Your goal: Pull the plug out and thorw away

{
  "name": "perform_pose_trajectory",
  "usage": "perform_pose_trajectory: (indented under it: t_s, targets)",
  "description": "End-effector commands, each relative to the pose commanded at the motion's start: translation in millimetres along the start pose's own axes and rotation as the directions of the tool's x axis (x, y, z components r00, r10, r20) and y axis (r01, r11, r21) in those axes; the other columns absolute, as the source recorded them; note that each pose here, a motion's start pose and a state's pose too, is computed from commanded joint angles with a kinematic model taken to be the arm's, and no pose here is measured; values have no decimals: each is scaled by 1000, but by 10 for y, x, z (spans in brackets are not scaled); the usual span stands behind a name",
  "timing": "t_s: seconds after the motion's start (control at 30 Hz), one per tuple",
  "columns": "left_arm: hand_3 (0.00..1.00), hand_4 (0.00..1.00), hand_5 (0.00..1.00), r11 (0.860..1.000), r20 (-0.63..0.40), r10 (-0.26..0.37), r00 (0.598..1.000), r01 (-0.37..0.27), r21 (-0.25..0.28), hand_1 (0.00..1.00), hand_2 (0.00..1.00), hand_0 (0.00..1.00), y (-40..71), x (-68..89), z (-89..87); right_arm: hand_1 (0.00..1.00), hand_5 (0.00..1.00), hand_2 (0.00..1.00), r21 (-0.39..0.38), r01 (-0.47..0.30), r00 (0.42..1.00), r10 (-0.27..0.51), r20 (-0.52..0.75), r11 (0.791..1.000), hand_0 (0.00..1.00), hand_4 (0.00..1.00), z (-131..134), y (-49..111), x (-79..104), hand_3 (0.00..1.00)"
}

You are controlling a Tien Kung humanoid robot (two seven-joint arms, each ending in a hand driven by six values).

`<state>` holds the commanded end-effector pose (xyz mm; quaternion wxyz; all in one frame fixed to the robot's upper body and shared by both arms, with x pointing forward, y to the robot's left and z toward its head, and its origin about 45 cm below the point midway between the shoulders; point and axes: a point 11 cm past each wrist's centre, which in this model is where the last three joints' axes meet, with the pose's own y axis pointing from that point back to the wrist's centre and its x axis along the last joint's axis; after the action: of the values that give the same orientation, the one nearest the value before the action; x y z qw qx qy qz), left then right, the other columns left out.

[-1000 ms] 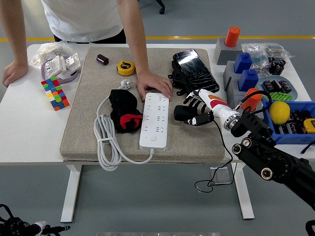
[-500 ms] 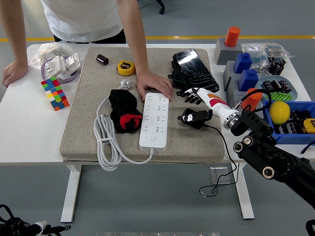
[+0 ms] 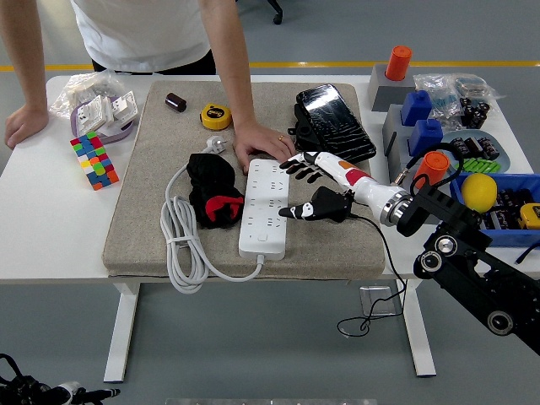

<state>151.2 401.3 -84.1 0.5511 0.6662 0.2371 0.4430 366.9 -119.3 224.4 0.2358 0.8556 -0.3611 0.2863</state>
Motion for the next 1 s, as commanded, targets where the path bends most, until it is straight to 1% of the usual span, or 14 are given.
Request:
perform_pose_trajectory:
  t_s: [0.03,0.1,0.2,0.23,0.33,0.4,0.43,0.53,0.6,0.7,0.83,1.0]
  targets:
    - [669,838,692,1000,0,-1,1000,1,0,664,692,534,0,-3,2,126,98,268,20,32,999,-32,-8,999,101,752,-95,28,-47,869]
    - [669,838,692,1000,-1,-1,1000,1,-2,664,692,534,0,-5,6,126,98,268,39,67,998,-67,-18,997,101,752,-190,56,-105,869]
    - [669,838,692,1000,-1,-1,1000,1,-5,664,692,534,2,-4,18,126,98,268,28,118,993,-118,-32,993,101,752,-172,52,-236,869]
    - [669,839,692,1000,-1,-1,1000,1,-6,664,691,534,2,-3,21,20,2,144,21,128,991,-127,-39,992,2,663,-151,46,-262,876]
    - [669,839,692,1000,-2,0,1000,0,-9,664,691,534,3,-3,32,20,2,144,-21,175,984,-176,-38,984,2,663,-29,7,-412,876]
    - [669,839,692,1000,-1,-1,1000,1,-8,664,691,534,4,-3,34,20,2,144,-40,197,979,-198,-40,980,2,663,15,-19,-474,876]
    - [670,838,691,1000,-1,-1,1000,1,-7,664,691,534,4,-4,32,5,2,124,-48,206,977,-208,-38,977,2,696,29,-29,-499,911]
    - [670,838,691,1000,1,-1,1000,1,-3,664,691,534,3,-5,23,5,2,124,-78,242,968,-246,-46,967,2,696,72,-54,-575,911]
    - [670,838,691,1000,2,-2,1000,2,-3,664,691,534,2,-6,21,5,2,124,-95,259,963,-264,-51,961,2,696,98,-60,-605,911]
    - [668,838,691,1000,1,-1,1000,1,-4,664,691,534,3,-4,21,4,2,119,-137,291,951,-302,-71,947,2,696,175,-63,-665,922]
    - [668,838,691,1000,3,-1,1000,1,-3,664,691,534,3,1,22,3,2,117,-167,301,945,-317,-81,939,2,693,256,-85,-701,927]
    - [668,838,691,1000,6,0,1000,0,-1,664,691,534,4,6,20,3,2,117,-187,298,944,-317,-86,936,2,693,310,-125,-704,927]
